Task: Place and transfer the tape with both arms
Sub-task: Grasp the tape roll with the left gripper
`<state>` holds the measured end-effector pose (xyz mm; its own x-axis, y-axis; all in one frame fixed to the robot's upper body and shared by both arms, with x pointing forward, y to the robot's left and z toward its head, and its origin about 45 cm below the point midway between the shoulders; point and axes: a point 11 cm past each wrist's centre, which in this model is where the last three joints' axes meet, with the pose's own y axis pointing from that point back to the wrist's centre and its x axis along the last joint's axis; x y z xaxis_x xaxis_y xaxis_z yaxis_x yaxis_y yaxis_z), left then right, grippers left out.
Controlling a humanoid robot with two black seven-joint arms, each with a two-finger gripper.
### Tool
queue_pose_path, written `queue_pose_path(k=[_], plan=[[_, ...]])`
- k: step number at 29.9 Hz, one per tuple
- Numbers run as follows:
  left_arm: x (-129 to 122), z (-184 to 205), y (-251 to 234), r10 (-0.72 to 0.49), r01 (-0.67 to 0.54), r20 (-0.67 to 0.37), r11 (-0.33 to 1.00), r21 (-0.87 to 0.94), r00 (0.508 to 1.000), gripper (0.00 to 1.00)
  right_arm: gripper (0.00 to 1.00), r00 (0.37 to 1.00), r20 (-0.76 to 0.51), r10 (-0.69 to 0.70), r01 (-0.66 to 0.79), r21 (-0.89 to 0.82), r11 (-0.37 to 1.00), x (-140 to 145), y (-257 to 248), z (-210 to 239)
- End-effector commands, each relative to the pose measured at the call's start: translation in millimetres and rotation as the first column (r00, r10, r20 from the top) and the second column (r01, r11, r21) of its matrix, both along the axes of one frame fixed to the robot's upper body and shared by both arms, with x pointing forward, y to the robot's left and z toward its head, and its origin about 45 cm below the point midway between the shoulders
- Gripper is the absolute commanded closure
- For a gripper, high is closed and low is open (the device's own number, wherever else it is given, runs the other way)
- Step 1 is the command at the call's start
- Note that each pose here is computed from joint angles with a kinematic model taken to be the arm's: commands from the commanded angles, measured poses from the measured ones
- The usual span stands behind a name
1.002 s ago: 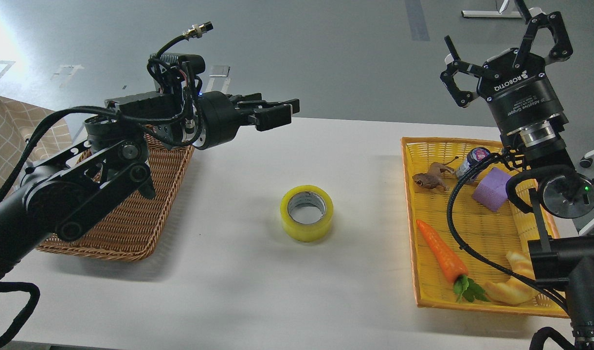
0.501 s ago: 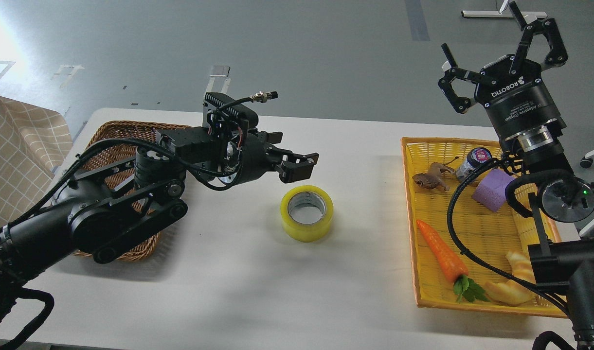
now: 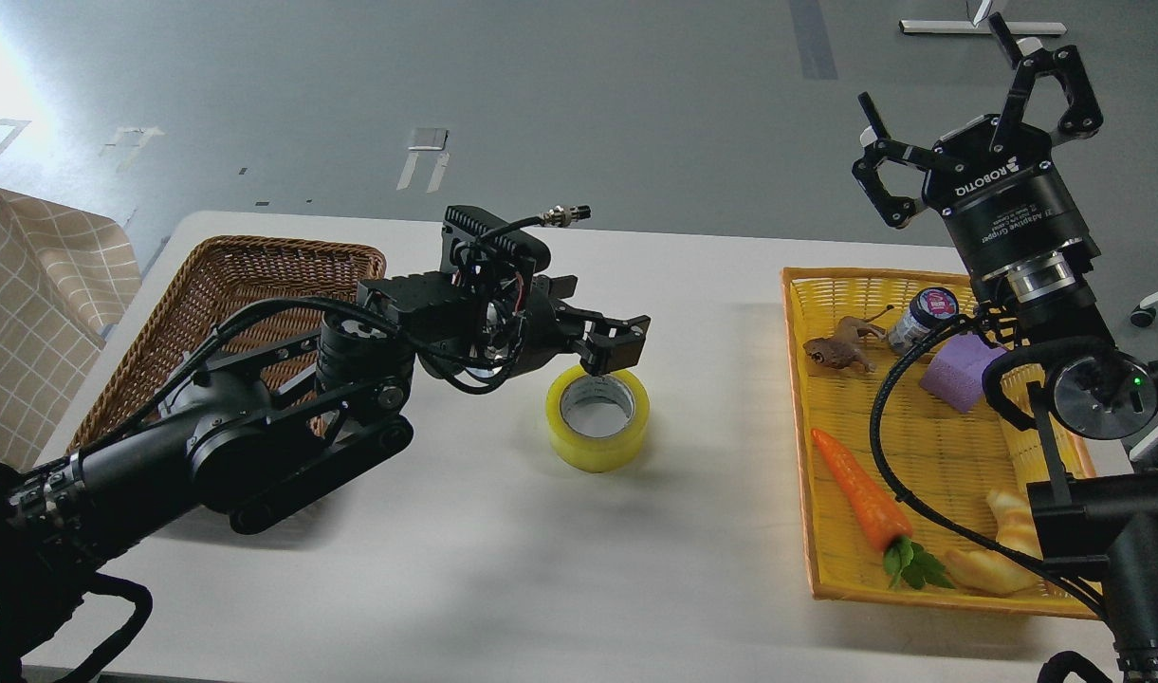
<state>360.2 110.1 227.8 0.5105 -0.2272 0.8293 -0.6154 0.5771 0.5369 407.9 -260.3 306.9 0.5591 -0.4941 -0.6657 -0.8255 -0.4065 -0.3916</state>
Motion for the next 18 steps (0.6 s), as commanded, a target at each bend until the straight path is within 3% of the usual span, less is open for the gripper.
queue_pose_path(k=[1,18], plan=[[-0.1,-10.1,2.6,0.003,-0.002,-0.019,1.000,0.024,1.000,0.02,0.00,1.000,0.000,0.001,-0.001,0.000,1.000,0.1,0.3,0.1],[-3.0,-45.5,-3.7,0.011,-0.003,-0.077,0.995,0.102,0.997,0.02,0.00,1.000,-0.003,0.001,-0.001,0.003,1.000,-0.4,0.9,-1.4]])
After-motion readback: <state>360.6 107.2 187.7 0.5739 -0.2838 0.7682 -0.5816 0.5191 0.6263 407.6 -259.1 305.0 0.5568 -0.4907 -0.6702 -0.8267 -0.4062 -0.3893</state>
